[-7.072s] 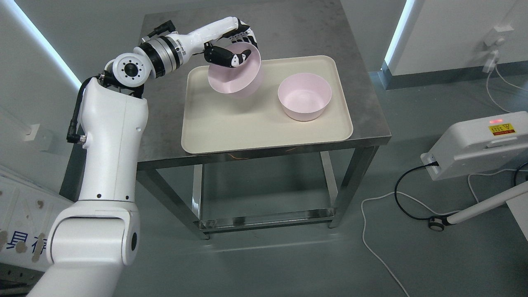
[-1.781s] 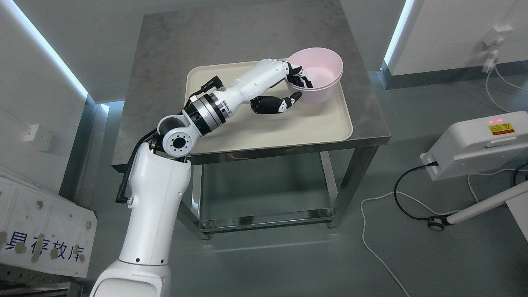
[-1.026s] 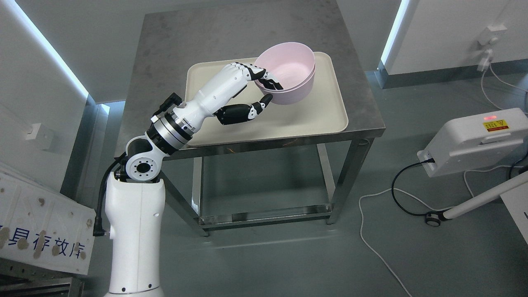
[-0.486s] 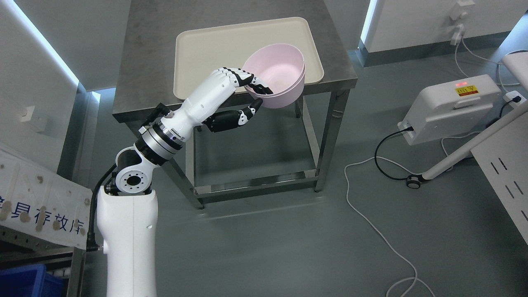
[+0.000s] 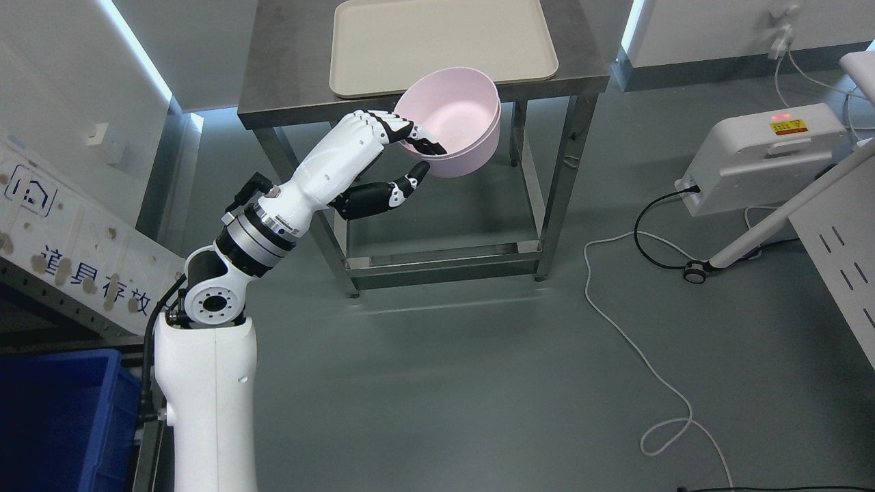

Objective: Stack pink IKEA bowls on left shelf middle
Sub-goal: 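Hold the stacked bowls in the left hand while turning toward the blue bins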

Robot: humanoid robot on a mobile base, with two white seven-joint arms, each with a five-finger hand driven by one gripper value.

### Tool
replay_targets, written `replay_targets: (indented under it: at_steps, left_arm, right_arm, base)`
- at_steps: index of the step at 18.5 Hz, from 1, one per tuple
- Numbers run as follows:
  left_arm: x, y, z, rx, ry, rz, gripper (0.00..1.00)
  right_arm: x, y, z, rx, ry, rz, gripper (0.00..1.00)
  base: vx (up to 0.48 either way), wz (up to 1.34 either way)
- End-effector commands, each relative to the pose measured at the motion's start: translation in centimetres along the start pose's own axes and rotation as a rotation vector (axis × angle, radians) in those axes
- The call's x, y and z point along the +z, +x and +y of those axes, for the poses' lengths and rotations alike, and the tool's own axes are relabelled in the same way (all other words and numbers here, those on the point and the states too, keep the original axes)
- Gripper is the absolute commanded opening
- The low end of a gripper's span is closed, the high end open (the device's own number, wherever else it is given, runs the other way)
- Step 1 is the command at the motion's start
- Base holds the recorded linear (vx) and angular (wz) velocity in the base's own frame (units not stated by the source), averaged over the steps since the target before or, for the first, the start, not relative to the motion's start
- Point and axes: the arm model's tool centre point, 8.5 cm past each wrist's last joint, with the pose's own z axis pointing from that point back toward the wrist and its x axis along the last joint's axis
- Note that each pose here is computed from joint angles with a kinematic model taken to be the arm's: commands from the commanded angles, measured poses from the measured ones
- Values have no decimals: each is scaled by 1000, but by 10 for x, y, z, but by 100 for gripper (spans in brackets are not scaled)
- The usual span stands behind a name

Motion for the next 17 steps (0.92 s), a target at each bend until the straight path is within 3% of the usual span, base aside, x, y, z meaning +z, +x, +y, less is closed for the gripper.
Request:
replay_targets:
  at_steps: [1, 17]
  left_arm:
    - [2, 8, 10, -38, 11, -35, 2]
    - [-16, 42, 20, -76, 38, -165, 2]
  right_arm:
    - [-1, 6, -11, -1, -19, -17, 100]
    - [-1, 6, -11, -1, -19, -17, 100]
  base:
    - [-306, 147]
    - [-241, 327]
